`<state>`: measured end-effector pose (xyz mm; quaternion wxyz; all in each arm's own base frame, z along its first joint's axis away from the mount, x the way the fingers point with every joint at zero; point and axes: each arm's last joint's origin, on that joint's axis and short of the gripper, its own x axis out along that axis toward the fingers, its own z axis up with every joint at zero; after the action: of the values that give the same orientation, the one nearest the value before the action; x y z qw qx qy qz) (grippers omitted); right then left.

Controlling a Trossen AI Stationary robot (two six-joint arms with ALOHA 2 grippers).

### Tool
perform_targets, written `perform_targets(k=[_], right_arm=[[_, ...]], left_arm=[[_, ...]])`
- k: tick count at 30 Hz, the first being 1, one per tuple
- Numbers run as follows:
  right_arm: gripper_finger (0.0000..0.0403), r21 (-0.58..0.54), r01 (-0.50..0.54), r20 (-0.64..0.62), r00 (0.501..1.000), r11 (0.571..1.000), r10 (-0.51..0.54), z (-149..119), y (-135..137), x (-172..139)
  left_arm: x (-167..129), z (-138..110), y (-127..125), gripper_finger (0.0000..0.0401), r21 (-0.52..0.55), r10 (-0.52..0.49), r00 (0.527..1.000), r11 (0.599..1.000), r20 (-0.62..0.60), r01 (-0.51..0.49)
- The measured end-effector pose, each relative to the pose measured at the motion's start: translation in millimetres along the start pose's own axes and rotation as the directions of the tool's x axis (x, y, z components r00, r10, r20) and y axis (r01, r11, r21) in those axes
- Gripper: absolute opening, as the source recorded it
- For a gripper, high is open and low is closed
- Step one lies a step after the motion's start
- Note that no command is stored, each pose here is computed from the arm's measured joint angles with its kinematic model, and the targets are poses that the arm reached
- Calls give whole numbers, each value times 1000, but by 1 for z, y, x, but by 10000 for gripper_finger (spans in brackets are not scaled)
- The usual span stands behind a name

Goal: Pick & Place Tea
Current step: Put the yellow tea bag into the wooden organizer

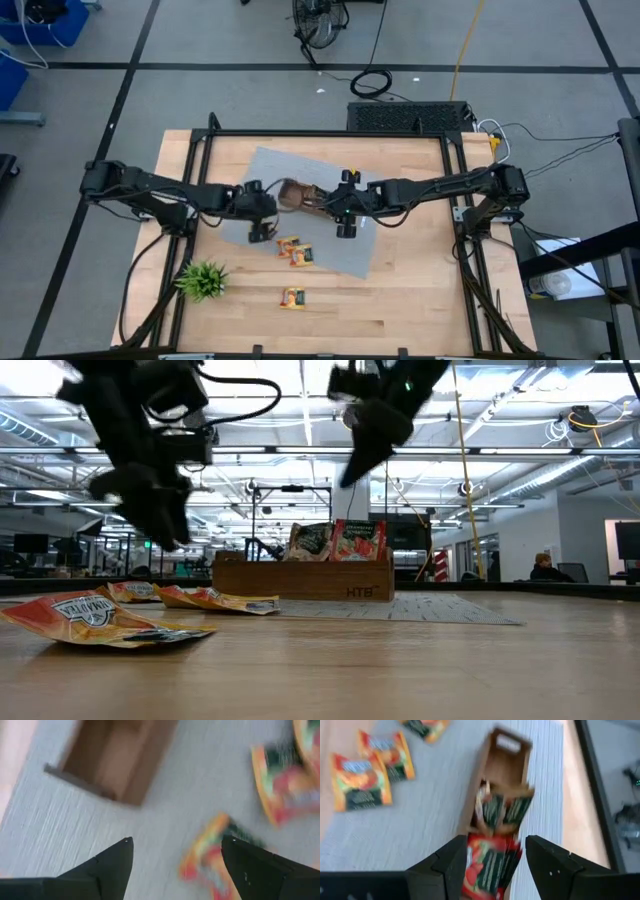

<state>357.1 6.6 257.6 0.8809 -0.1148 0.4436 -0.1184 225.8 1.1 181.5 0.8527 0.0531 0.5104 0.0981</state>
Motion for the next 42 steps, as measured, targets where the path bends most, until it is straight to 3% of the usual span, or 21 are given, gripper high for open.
perform_targets(k=[3, 6, 9, 12, 16, 22, 27, 31, 36, 42], right_arm=[[185, 54, 38, -72, 997, 998, -34, -22, -1, 11], [185, 117, 53, -60, 997, 992, -46, -43, -5, 12], [185, 179, 36, 101, 993, 983, -55, -55, -11, -9], [185, 226, 5, 286, 956, 974, -72, -72, -18, -44], [185, 256, -16, 514, 849, 967, -122, -112, -27, -84], [185, 245, -43, 741, 652, 969, -159, -163, -30, -109], [185, 223, -73, 853, 496, 972, -159, -190, -30, -120], [185, 235, -56, 888, 420, 970, -190, -207, -29, -119], [185, 245, -59, 902, 381, 968, -205, -219, -27, -117], [185, 249, -76, 898, 392, 965, -201, -222, -25, -112]], left_arm=[[-15, 3, -9, 301, 73, 2, 995, 997, -98, 5], [-24, 3, -16, 301, 129, -4, 988, 991, -157, 24], [-28, 2, -20, 303, 124, -28, 983, 991, -184, 52], [-28, 2, -22, 302, 89, -51, 982, 994, -183, 69], [-28, 3, -22, 295, 78, -51, 983, 995, -177, 66], [-24, 3, -21, 288, 184, -19, 982, 981, -190, 55], [-12, 2, -23, 294, 274, -1, 971, 959, -239, 69], [2, -1, -29, 296, 323, -50, 945, 933, -323, 160], [20, -4, -35, 296, 426, -80, 915, 867, -395, 259], [35, -7, -30, 296, 520, -5, 900, 815, -437, 257]])
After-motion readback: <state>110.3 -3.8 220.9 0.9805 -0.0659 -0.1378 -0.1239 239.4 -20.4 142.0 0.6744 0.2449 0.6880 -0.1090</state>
